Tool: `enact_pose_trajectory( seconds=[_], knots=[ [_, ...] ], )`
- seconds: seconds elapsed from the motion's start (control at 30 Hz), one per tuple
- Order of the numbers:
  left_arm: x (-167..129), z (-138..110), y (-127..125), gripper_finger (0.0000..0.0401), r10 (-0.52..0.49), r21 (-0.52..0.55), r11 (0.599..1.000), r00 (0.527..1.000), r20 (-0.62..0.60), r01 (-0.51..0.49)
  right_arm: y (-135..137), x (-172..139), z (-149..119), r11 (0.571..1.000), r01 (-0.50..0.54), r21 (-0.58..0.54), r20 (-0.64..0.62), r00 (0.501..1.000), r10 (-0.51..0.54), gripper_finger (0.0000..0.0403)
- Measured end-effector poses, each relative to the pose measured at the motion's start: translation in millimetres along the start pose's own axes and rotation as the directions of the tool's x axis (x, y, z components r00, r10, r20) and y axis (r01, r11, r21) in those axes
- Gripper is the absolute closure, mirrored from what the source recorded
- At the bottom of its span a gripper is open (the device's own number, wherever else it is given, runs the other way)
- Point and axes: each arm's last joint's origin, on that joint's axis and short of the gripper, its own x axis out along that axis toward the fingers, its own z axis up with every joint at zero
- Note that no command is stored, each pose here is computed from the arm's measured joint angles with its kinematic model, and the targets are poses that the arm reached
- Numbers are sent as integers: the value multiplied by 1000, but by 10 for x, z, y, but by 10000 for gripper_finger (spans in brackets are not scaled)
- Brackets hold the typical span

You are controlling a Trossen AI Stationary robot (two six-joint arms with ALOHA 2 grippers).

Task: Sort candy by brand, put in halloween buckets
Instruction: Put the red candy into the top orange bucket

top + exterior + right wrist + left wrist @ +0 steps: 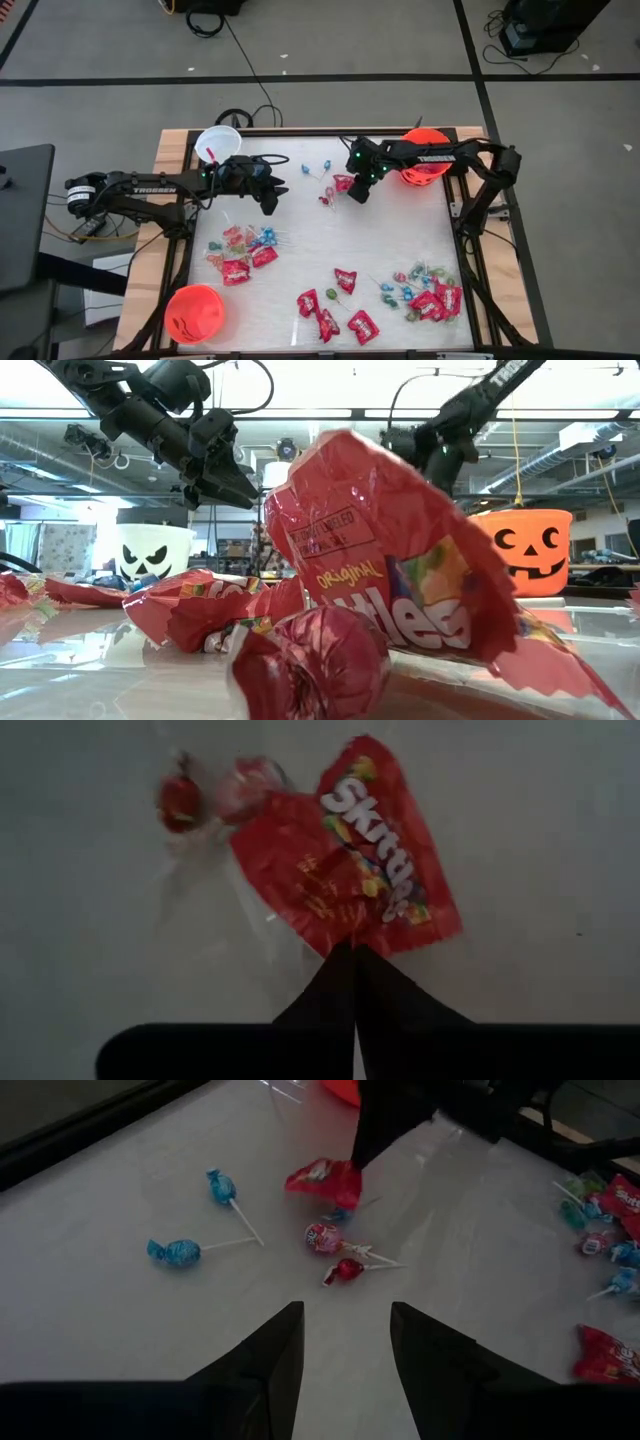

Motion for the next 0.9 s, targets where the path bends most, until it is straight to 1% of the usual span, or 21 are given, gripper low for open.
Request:
enact_pose_trajectory(
  seconds=[0.13, 0.23, 0.4, 0.47, 0.53, 0.63, 0.73, 0.8, 0.9],
  knots=[
    [0, 0, 0, 245, 0, 0, 1000, 1000, 0, 0, 70, -396, 125, 999, 38, -11, 21, 999, -38, 400],
    [0, 1, 0, 245, 0, 0, 1000, 1000, 1, 0, 85, -776, 162, 995, 97, 3, 4, 995, -97, 400],
    [0, 1, 2, 245, 1, 1, 1000, 1000, 1, -1, -2, -1345, 36, 971, 231, 56, -88, 970, -226, 400],
    [0, 1, 3, 245, 6, 1, 1000, 1000, 3, -6, -67, -1521, -60, 953, 286, 100, -118, 954, -274, 400],
    [0, 2, 6, 245, 17, 3, 1000, 1000, 7, -17, -153, -1643, -156, 924, 345, 166, -127, 936, -327, 400],
    [0, 9, 5, 245, 19, 26, 999, 1000, 14, -19, -303, -1753, -295, 874, 396, 282, -127, 918, -375, 400],
    [0, 18, 6, 245, 26, 28, 999, 999, 27, -27, -464, -1753, -469, 816, 436, 379, -166, 900, -403, 400],
    [0, 27, 4, 245, 28, 28, 999, 999, 37, -29, -575, -1673, -582, 778, 453, 434, -204, 891, -405, 400],
    [-2, 56, -5, 245, 18, 26, 999, 998, 67, -20, -722, -1458, -703, 753, 421, 505, -208, 906, -368, 400]
  ],
)
